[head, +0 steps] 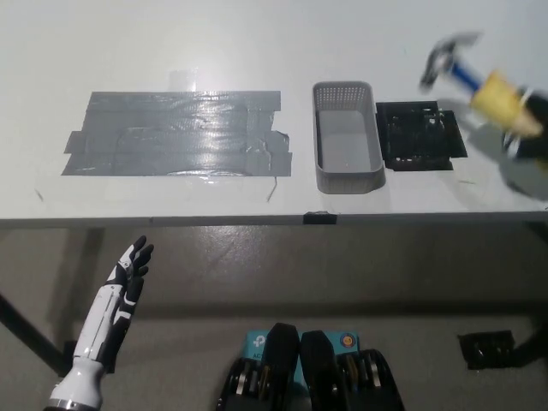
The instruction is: The robot picks the hammer with right hand and hits the black area on the desk and places it back.
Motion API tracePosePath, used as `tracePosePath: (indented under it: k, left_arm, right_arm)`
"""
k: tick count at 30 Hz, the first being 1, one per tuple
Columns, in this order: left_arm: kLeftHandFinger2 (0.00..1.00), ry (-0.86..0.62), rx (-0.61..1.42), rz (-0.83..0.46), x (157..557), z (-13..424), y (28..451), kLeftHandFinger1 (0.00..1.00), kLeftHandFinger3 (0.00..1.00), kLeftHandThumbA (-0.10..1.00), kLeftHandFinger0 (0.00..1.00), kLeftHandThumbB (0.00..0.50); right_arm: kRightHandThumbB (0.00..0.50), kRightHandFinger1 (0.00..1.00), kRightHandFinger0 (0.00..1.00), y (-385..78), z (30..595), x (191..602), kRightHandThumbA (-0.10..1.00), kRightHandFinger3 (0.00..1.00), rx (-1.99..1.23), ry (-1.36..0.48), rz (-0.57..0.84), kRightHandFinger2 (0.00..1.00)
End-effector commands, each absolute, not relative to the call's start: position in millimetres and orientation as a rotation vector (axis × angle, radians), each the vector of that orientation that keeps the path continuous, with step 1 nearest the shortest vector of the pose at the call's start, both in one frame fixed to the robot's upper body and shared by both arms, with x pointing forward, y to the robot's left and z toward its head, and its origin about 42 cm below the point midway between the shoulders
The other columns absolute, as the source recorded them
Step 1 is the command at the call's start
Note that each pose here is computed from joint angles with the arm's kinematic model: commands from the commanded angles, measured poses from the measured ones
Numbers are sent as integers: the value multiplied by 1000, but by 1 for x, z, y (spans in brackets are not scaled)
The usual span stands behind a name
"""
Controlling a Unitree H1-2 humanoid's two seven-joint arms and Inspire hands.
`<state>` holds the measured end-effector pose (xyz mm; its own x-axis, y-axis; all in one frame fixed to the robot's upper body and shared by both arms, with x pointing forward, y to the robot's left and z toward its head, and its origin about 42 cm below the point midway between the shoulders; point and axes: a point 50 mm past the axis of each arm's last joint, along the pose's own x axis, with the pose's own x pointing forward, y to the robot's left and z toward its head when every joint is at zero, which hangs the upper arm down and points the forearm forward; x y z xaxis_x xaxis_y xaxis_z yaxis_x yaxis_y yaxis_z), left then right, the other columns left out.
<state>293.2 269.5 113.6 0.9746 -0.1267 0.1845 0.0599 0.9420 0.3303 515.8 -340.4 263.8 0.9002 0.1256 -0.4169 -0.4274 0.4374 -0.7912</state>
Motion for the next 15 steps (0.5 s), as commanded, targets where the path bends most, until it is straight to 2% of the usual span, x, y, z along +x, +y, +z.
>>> tracePosePath:
  k: [1, 4, 6, 8, 10, 11, 13, 15]
  left_arm:
    - [1000, -257, 358, -98, 296, 126, 275, 1000, 1000, 1000, 1000, 44]
    - [1000, -256, 353, -95, 297, 126, 276, 1000, 1000, 1000, 1000, 56]
    - [1000, -258, 360, -94, 296, 125, 277, 1000, 1000, 1000, 1000, 53]
    - [1000, -258, 357, -96, 296, 125, 276, 1000, 1000, 1000, 1000, 46]
    - [1000, -256, 355, -100, 295, 125, 276, 1000, 1000, 1000, 1000, 42]
    - [1000, -252, 355, -100, 295, 125, 275, 1000, 1000, 1000, 1000, 51]
    - [1000, -252, 354, -100, 294, 125, 275, 1000, 1000, 1000, 1000, 52]
    - [1000, -252, 352, -99, 294, 125, 275, 1000, 1000, 1000, 1000, 55]
  right_arm:
    - [150, 673, 119, -348, 288, 526, -100, 995, -1301, 182, 281, 1000]
    - [132, 723, 134, -347, 292, 528, -100, 946, -1362, 207, 286, 1000]
    - [113, 741, 191, -347, 296, 527, -100, 804, -1407, 215, 287, 1000]
    - [119, 694, 177, -349, 298, 527, -100, 655, -1425, 202, 283, 914]
    - [141, 682, 118, -351, 302, 525, -100, 697, -1434, 177, 278, 958]
    - [144, 689, 84, -352, 305, 525, -100, 796, -1431, 162, 276, 1000]
    - [127, 719, 63, -352, 310, 524, -100, 1000, -1434, 154, 272, 1000]
    - [135, 684, 38, -351, 315, 525, -100, 1000, -1432, 149, 267, 1000]
